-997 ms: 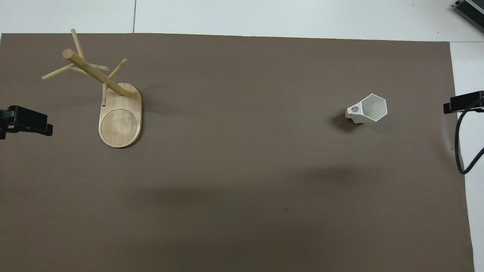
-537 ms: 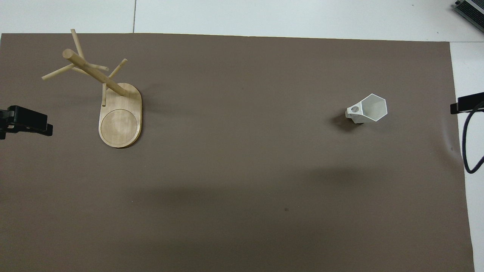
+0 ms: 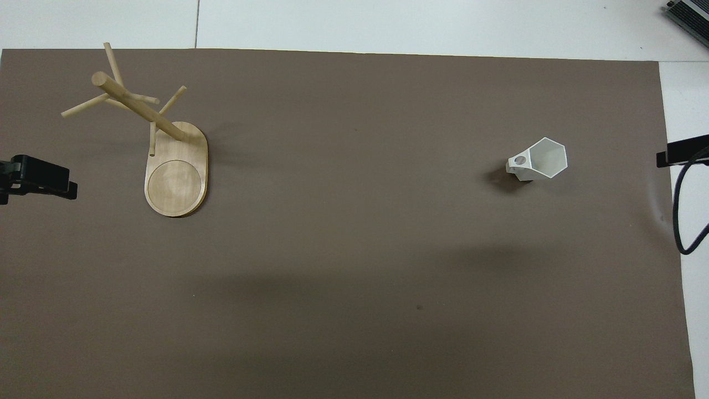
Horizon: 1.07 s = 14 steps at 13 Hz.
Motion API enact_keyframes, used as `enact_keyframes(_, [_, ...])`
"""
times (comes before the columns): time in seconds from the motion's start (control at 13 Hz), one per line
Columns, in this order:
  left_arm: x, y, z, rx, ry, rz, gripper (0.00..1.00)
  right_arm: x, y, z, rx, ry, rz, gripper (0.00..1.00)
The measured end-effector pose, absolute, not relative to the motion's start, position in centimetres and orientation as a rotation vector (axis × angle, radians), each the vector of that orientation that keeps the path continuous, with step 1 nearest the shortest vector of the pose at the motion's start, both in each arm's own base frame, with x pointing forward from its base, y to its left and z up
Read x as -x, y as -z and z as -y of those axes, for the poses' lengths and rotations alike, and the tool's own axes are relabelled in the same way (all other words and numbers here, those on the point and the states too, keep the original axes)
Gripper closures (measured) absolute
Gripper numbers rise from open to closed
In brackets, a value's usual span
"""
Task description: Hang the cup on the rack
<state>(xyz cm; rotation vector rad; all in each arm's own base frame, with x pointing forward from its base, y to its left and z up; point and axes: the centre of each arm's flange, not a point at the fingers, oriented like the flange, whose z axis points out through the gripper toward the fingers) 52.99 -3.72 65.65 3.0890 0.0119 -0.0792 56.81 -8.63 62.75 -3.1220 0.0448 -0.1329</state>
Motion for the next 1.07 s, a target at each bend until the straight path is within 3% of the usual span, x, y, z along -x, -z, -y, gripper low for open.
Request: enact_keyframes(1.07, [-53.0,-65.7,3.7,-3.089,0.079,-0.012,0.00,-57.1,-62.8,6.7,3.120,0.140,0.009,0.00])
